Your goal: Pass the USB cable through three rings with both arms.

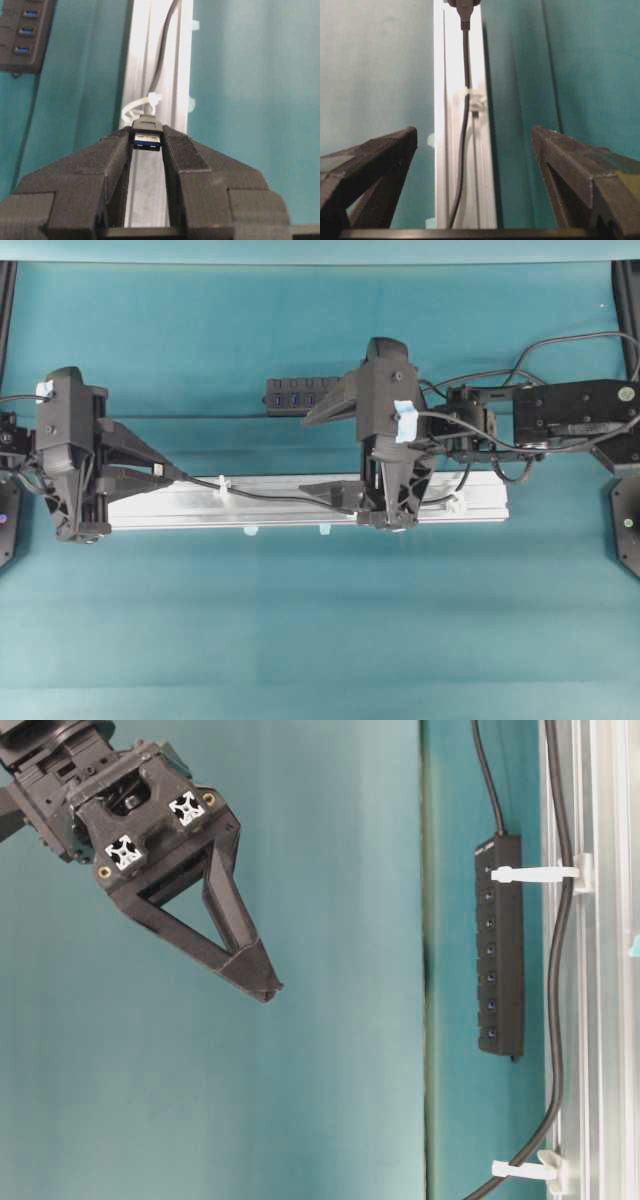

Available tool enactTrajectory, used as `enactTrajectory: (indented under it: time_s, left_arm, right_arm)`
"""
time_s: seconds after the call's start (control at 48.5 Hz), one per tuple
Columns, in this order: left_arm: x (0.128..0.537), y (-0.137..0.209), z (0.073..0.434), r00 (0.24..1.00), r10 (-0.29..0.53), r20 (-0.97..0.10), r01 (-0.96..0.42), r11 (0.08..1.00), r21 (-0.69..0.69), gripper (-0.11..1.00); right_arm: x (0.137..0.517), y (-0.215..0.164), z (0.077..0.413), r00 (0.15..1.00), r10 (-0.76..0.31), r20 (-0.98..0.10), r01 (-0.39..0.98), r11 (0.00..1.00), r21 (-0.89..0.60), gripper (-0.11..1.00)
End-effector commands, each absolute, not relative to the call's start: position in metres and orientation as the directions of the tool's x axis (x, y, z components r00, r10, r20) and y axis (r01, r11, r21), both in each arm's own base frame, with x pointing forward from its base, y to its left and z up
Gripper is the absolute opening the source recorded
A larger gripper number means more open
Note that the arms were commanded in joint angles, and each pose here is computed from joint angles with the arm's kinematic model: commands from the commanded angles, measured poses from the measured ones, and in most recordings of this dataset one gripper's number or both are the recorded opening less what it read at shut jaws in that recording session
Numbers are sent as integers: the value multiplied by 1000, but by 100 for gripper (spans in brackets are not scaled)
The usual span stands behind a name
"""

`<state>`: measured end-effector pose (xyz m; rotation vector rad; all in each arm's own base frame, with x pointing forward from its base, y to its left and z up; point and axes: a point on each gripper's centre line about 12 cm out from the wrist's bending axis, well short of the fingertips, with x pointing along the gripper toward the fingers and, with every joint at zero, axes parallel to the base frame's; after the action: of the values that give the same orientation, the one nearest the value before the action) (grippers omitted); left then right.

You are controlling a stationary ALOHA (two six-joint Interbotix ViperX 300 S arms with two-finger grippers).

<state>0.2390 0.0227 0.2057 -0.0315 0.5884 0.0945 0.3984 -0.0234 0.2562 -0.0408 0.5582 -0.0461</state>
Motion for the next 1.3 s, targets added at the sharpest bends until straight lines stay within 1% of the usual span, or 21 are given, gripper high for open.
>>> enactTrajectory:
  time_s: [0.0,1.278]
  left_arm:
    - [245,22,217,847,79,-526,-95,995,-3,22]
    - [244,22,217,844,79,-531,-96,995,-4,22]
  right_arm:
    - [398,-23,267,863,-55,-502,37,998,-46,78]
    - [398,-25,265,859,-57,-509,42,998,-42,78]
